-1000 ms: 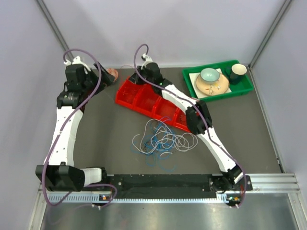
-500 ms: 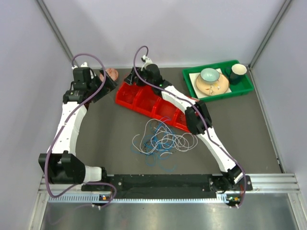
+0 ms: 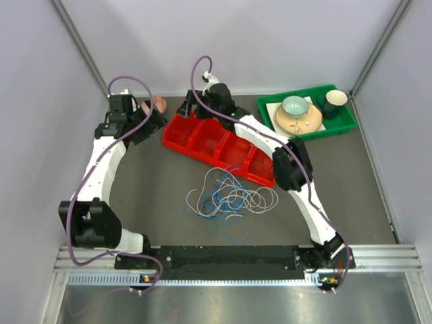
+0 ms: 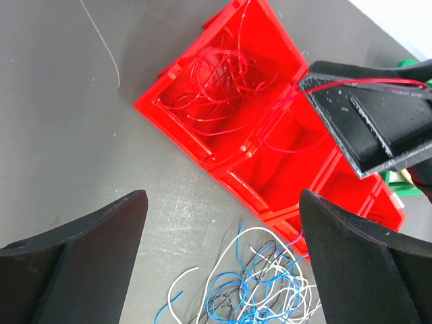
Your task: Untangle the cables
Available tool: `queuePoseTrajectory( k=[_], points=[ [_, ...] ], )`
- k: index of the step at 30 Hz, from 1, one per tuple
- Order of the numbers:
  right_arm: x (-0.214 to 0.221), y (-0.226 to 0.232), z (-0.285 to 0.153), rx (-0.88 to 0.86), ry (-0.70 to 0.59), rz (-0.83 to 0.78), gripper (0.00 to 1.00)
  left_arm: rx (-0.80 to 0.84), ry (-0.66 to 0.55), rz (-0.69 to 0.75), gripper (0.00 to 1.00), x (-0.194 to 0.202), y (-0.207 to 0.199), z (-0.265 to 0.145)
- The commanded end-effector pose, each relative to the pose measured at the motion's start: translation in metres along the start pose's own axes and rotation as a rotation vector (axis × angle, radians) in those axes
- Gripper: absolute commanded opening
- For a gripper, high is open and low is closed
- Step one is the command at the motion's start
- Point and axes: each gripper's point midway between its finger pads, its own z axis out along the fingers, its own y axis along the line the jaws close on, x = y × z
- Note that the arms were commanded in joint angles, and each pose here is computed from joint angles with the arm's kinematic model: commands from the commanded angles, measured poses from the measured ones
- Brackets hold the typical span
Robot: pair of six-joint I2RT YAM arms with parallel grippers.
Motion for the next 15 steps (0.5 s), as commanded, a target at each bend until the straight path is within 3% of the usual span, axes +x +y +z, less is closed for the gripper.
queuePoseTrajectory(
  k=[1,10,15],
  points=[
    [-0.029,0.03,-0.017,-0.018,-0.022,-0.061,0.97,0.083,-0.085,0.024,0.99,-0.028,-0.025,-0.012],
    [-0.01,0.01,-0.008,0.052,0.059,-0.044,0.98,0.098,-0.089,0.039,0.99,-0.027,-0.027,-0.016],
    [-0.006,0.008,-0.009,0.053,0.073,-0.056,0.98,0.3,-0.073,0.093,0.99,-0.03,-0.061,-0.002]
  ],
)
